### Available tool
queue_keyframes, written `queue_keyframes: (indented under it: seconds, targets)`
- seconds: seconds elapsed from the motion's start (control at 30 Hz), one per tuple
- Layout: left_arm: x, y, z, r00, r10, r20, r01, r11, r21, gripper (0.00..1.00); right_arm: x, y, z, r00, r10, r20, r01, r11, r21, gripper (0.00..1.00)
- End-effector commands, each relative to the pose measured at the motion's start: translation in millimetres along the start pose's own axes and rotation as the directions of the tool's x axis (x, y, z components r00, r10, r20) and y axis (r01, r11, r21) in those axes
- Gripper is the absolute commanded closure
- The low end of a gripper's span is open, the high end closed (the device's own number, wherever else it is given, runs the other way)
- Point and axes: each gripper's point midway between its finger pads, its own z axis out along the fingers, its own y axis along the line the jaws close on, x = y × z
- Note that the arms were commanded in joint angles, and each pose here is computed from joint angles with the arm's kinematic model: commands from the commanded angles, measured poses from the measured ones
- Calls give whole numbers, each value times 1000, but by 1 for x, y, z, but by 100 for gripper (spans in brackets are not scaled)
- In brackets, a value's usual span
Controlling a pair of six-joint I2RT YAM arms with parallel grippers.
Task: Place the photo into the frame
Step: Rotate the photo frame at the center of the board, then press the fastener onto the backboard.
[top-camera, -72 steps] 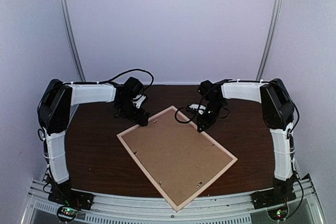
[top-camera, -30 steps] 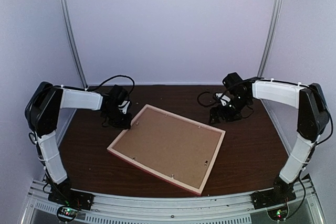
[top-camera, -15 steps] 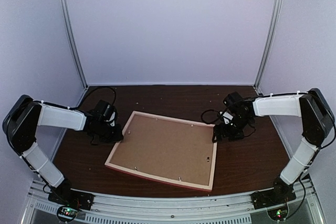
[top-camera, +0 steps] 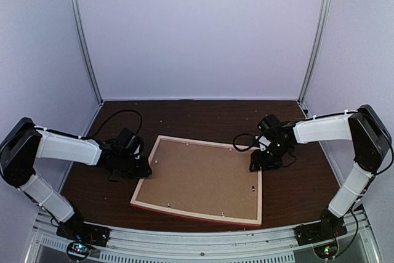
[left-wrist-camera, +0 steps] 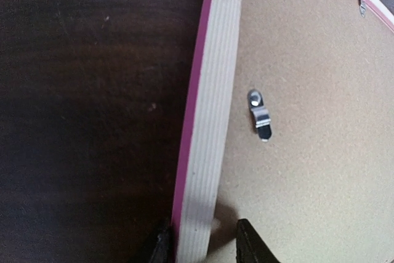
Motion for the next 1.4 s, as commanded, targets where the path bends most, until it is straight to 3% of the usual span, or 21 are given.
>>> queue_keyframes:
  seconds: [0.0,0.13,0.27,0.33,0.37,0.4,0.63,0.97,1.13,1.2,1.3,1.37]
  targets:
    - [31,10,-3,997,9,-72,-13,998,-55,60,-1,-15,0,1000,-7,20,5,996,86,47]
    - [36,6,-10,997,34,-63,-36,999,-36,49,-3,-19,1,999,-43,22,41,993,108,48]
    - [31,7,-19,998,53,-29,-54,998,-40,35,-7,-25,4,997,-75,4,74,989,129,60]
    - [25,9,-24,998,69,-10,-69,996,-59,32,-8,-26,7,996,-89,-10,90,988,127,78]
    - [22,10,-26,997,77,-2,-77,995,-70,31,-8,-26,8,996,-92,-13,93,988,127,93]
    - [19,9,-29,996,85,7,-84,993,-78,31,-9,-27,8,995,-95,-12,96,987,129,96]
    - [-1,8,-35,988,148,44,-141,981,-132,21,-16,-32,7,990,-134,-33,138,980,142,91]
    - [-3,-16,-26,984,179,-22,-180,982,-61,23,-18,-41,14,998,-51,-24,54,986,158,91]
    - [5,-28,-18,979,191,-68,-192,981,4,23,-18,-52,22,999,50,-9,-48,986,159,83]
    - [10,-35,-17,975,203,-93,-200,979,42,23,-17,-57,25,996,89,1,-88,984,152,87]
    - [14,-40,-16,970,217,-113,-211,975,66,22,-17,-64,27,988,153,27,-156,979,135,100]
    - [16,-42,-14,966,226,-126,-217,973,80,21,-14,-65,30,983,182,32,-184,976,120,100]
